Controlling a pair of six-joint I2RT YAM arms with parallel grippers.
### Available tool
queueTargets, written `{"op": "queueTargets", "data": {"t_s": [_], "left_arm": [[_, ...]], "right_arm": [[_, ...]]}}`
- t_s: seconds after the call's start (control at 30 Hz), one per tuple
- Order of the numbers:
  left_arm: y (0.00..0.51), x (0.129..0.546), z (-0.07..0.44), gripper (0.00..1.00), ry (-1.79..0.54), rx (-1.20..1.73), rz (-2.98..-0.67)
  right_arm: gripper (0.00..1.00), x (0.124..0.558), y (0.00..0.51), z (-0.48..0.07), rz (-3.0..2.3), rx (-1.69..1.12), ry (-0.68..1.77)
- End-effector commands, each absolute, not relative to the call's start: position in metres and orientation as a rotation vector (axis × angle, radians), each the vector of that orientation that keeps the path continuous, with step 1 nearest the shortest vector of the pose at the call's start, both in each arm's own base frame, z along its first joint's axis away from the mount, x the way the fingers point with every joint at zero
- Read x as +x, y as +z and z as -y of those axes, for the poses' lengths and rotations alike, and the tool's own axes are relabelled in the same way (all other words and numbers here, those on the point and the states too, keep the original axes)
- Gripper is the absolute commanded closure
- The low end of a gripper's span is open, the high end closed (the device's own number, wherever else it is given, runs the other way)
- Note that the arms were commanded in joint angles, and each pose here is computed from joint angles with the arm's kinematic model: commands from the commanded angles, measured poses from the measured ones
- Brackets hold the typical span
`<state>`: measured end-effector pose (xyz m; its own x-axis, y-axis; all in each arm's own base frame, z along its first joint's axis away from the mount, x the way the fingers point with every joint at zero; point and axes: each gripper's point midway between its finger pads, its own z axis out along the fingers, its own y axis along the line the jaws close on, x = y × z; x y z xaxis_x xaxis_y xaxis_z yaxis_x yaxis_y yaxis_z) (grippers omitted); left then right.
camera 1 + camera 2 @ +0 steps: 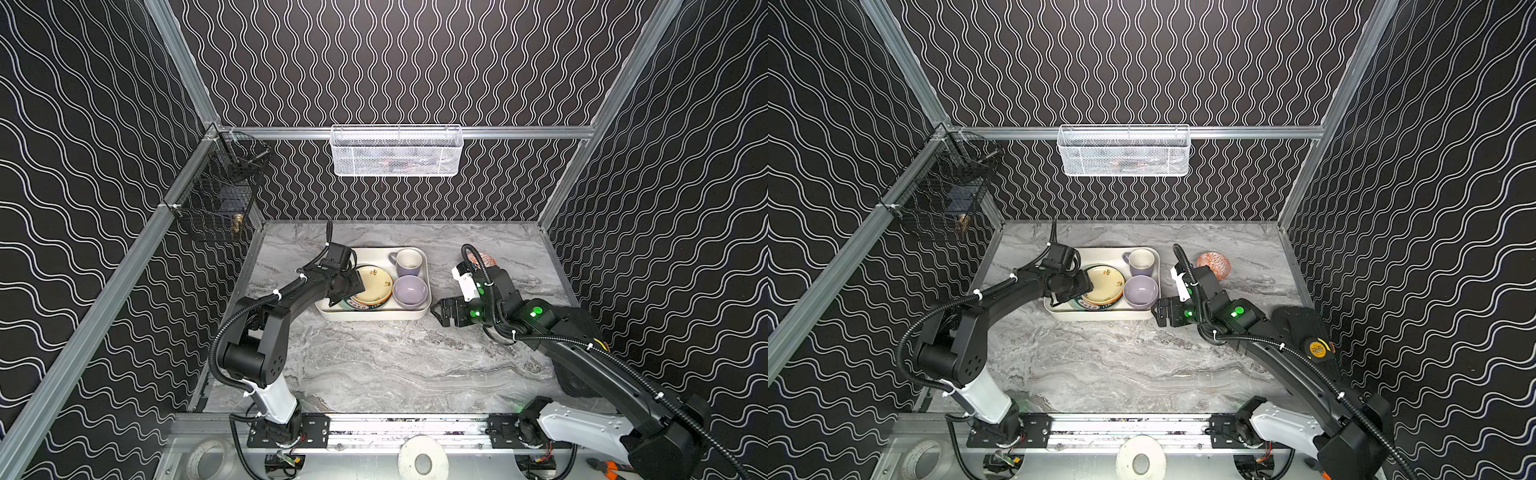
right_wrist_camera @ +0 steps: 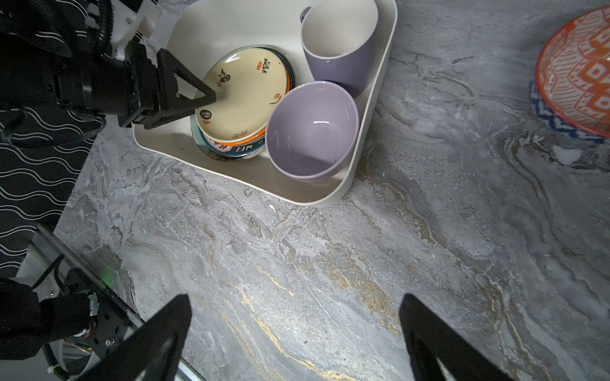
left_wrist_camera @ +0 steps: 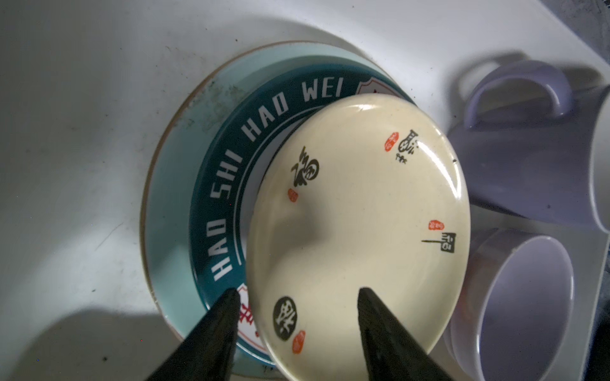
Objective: Place the mixed dishes into the plastic bin
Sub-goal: 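Carry the cream plate into the bin onto the orange plate, open left gripper, then move the right gripper to the red-patterned bowl while the left gripper withdraws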
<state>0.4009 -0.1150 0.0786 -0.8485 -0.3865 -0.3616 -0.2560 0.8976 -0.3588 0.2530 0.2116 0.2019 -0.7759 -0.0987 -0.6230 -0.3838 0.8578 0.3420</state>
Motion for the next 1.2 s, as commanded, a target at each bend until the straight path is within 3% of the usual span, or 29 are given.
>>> {"op": "queueTargets", "data": {"t_s": [0.0, 0.2, 0.4, 0.47, 0.63, 0.97, 1.17], "left_arm": [[0.081, 0.4, 0.115, 0.37, -0.39, -0.435, -2.633], [0.096, 0.395, 0.12, 0.35, -0.4, -0.411, -2.611], [0.13, 0.375, 0.15, 0.15, -0.418, -0.234, -2.557], [0.145, 0.362, 0.174, 0.02, -0.441, -0.086, -2.527], [0.177, 0.321, 0.215, 0.01, -0.472, 0.167, -2.398], [0.212, 0.271, 0.222, 0.01, -0.68, 0.234, -2.24], [0.211, 0.267, 0.212, 0.01, -0.597, 0.255, -2.266]], "right_arm": [[0.01, 0.254, 0.203, -0.213, -2.406, -0.354, 0.62], [0.01, 0.26, 0.199, -0.207, -2.417, -0.317, 0.581], [0.01, 0.287, 0.192, -0.177, -2.415, -0.142, 0.479], [0.01, 0.304, 0.188, -0.162, -2.406, -0.049, 0.429], [0.01, 0.355, 0.175, -0.11, -2.385, 0.243, 0.357], [0.04, 0.441, 0.129, -0.027, -2.375, 0.628, 0.262], [0.2, 0.469, 0.104, 0.0, -2.398, 0.712, 0.262]]}}
